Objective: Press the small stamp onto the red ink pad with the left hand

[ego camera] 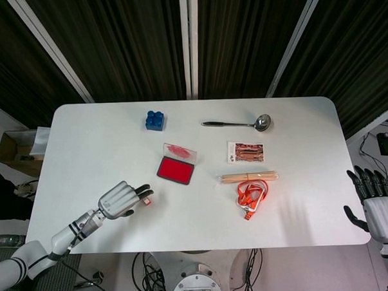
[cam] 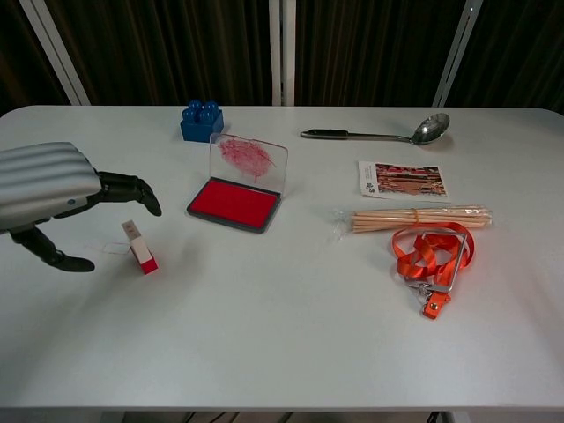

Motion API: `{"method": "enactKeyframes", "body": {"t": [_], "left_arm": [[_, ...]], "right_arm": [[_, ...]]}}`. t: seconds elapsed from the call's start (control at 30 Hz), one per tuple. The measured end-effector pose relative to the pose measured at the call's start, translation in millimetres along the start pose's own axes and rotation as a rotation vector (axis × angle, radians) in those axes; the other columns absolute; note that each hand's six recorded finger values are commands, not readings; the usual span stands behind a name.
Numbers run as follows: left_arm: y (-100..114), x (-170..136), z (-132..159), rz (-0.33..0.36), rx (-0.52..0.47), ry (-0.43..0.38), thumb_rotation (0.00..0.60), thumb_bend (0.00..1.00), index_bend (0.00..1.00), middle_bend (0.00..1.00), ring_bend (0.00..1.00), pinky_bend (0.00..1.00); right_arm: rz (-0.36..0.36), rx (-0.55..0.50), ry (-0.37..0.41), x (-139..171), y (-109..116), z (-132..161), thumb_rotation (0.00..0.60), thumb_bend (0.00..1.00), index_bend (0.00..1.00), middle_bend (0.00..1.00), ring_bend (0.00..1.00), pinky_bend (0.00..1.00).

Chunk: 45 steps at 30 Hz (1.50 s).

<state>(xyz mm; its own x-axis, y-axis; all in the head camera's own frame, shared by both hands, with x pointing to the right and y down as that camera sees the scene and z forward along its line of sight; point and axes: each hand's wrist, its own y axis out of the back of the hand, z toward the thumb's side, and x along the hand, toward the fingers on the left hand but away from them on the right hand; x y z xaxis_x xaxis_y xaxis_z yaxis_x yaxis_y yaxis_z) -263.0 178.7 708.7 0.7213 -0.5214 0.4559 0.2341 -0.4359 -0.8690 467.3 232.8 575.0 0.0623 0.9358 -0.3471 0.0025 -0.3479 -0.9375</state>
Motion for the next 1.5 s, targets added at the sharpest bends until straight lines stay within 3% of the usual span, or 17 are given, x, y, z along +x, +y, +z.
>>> {"method": "enactKeyframes", "body": {"t": [0.47, 0.67, 1.5], "left_arm": [[-16, 22, 0, -0.007, 0.017, -0.018, 0.6, 0.21, 0.39, 0.39, 0.82, 0.99], [-14, 25, 3, 0.023, 0.026, -0.033, 0.6, 0.23, 0.44, 0.43, 0.83, 1.0], [-23, 32, 0, 0.011, 0.058, -0.031, 0.6, 0.29, 0.5, 0.46, 0.84, 1.0]], "right_arm": [[0.0, 0.0, -0.016, -1, 0, -5, 0.6, 0.23, 0.0, 0.0, 0.0, 0.0], [0.008, 0.001, -0.02, -2, -2, -6, 0.6, 0.23, 0.0, 0.0, 0.0, 0.0], [0.016, 0.001, -0.023, -2, -5, -8, 0.6, 0.23, 0.0, 0.0, 0.0, 0.0]]}}
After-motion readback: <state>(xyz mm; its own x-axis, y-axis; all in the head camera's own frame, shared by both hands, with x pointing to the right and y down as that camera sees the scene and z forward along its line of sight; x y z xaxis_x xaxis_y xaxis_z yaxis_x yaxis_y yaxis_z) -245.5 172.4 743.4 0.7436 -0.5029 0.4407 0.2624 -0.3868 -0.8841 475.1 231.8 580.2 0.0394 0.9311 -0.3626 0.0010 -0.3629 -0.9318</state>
